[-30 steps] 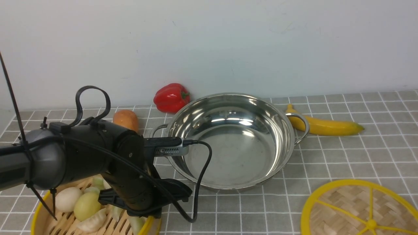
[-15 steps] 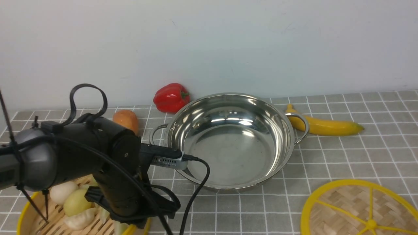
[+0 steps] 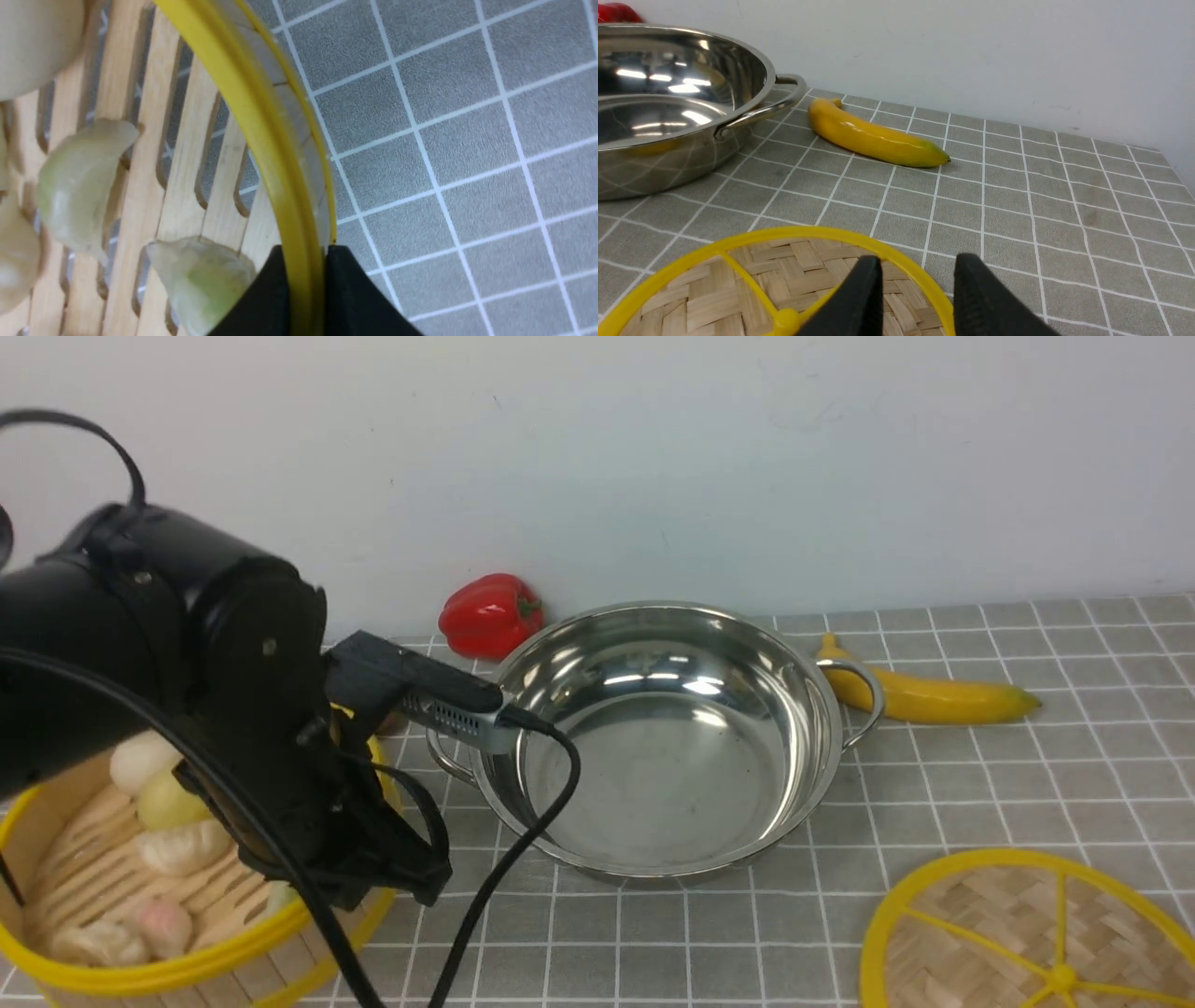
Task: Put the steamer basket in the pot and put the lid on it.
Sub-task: Use the left arm to put the steamer into the iron steamer pot in the middle
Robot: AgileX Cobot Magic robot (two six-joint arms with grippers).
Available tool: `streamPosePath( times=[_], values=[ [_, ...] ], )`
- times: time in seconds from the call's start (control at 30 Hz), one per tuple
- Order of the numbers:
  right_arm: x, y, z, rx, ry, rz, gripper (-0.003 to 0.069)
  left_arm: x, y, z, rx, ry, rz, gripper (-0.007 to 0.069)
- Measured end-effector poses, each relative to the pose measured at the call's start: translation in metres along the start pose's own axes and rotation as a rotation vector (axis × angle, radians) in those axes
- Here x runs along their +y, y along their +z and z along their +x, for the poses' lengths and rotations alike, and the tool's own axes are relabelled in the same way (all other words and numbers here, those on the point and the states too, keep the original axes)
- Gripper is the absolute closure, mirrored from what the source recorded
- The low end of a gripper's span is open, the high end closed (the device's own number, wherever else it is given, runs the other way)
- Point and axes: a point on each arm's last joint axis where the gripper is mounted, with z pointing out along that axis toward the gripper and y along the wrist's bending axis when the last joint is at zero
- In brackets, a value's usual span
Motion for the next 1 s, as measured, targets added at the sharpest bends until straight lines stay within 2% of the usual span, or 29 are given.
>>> streamPosePath(
  times=[0.23, 0.5, 0.83, 1.0],
  values=[
    [0.0, 0.0, 0.0, 0.0, 0.0, 0.0, 0.0416, 0.002, -0.023, -0.01, -0.042, 0.131, 0.012, 0.0561],
    [0.0, 0.0, 0.0, 0.0, 0.0, 0.0, 0.0416, -0.007, -0.063, -0.03, -0.199, 0.336, 0.01, 0.0561],
    [0.0, 0.0, 0.0, 0.0, 0.0, 0.0, 0.0416, -0.025, -0.052, -0.051, -0.202, 0.536, 0.163, 0.0561],
    [0.0, 0.0, 0.0, 0.0, 0.0, 0.0, 0.0416, -0.029, -0.051, -0.057, -0.253, 0.588, 0.183, 0.0561]
  ],
)
